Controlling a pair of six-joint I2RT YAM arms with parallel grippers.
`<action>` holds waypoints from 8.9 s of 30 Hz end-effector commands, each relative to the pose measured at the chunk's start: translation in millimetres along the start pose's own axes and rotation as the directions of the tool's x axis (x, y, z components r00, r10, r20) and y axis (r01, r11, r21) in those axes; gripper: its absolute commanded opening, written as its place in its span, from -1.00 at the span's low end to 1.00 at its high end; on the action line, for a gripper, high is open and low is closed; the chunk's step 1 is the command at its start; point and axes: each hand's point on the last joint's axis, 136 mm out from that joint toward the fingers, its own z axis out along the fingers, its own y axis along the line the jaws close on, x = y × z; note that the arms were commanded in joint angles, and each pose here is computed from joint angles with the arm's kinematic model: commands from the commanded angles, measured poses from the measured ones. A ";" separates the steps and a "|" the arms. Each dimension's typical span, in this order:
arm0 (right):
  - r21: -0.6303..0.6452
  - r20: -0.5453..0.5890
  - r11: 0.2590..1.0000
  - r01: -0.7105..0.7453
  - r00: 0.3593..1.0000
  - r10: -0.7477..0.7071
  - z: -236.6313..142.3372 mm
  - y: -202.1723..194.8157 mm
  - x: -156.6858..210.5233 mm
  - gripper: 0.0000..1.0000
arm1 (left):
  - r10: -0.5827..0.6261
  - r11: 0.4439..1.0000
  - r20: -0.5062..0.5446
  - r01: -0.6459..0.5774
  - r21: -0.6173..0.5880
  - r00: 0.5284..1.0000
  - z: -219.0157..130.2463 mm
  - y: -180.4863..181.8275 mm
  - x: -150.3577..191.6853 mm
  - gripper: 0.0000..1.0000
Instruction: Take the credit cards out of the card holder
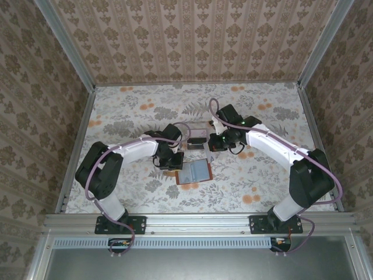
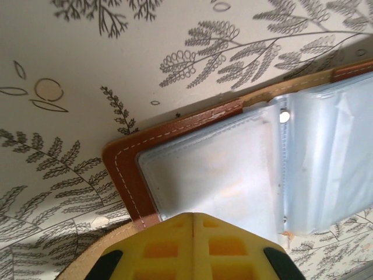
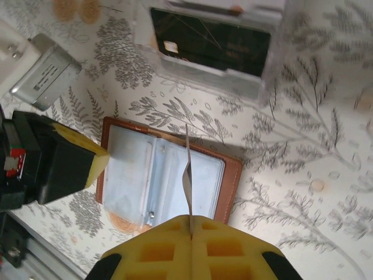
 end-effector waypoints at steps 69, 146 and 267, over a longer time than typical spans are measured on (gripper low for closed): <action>-0.021 -0.296 0.193 0.981 0.178 -0.938 64.7 4.3 -140.6 -1.00 | -0.230 0.972 0.258 0.211 0.103 0.938 -65.7 87.7 -26.4 -0.69; 0.046 0.233 0.968 0.245 0.940 -0.249 -5.4 51.3 -116.6 -0.72 | -0.047 0.991 0.075 0.037 0.131 0.996 -18.1 16.2 -6.6 -0.87; 0.549 -0.245 0.835 0.026 0.960 0.132 63.2 -36.6 96.8 -0.31 | -0.075 0.993 -0.098 0.084 0.088 0.992 30.5 31.5 45.6 -0.98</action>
